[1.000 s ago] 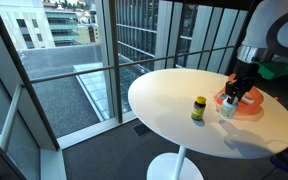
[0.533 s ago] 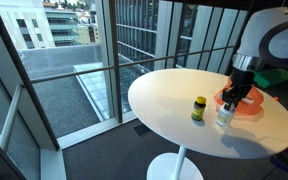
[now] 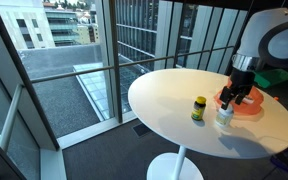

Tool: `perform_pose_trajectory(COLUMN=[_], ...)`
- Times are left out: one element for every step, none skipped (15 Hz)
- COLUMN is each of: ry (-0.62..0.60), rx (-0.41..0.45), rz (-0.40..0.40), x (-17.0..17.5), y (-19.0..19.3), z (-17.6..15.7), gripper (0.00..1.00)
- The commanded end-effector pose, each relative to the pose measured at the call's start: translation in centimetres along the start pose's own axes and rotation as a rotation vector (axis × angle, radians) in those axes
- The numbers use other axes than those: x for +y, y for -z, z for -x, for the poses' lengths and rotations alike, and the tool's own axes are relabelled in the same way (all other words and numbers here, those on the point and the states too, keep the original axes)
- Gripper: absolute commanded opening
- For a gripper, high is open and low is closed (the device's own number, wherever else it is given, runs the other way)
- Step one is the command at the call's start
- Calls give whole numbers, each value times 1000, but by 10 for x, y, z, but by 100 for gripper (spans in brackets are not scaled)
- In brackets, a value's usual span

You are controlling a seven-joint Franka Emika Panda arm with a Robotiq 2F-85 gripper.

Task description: Remove the white bottle from the plastic and put it on the table

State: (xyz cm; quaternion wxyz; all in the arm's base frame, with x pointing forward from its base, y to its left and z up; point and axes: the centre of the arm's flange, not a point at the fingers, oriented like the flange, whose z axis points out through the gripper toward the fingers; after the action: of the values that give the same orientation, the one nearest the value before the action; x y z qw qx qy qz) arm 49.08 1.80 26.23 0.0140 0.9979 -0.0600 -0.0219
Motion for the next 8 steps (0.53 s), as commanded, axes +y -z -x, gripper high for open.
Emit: perform_pose_trajectory(ry=[-9, -21, -34, -48, -63, -73, -82, -91], rx=[12, 10, 8, 3, -3, -7, -9, -16], rz=[-2, 1, 4, 9, 13, 16, 18, 17], x=[11, 15, 19, 24, 29, 35, 41, 47], y=[20, 24, 29, 33, 37, 41, 46, 51], z=[5, 6, 7, 8, 9, 11, 13, 15], gripper=[100, 100, 100, 100, 100, 100, 100, 100])
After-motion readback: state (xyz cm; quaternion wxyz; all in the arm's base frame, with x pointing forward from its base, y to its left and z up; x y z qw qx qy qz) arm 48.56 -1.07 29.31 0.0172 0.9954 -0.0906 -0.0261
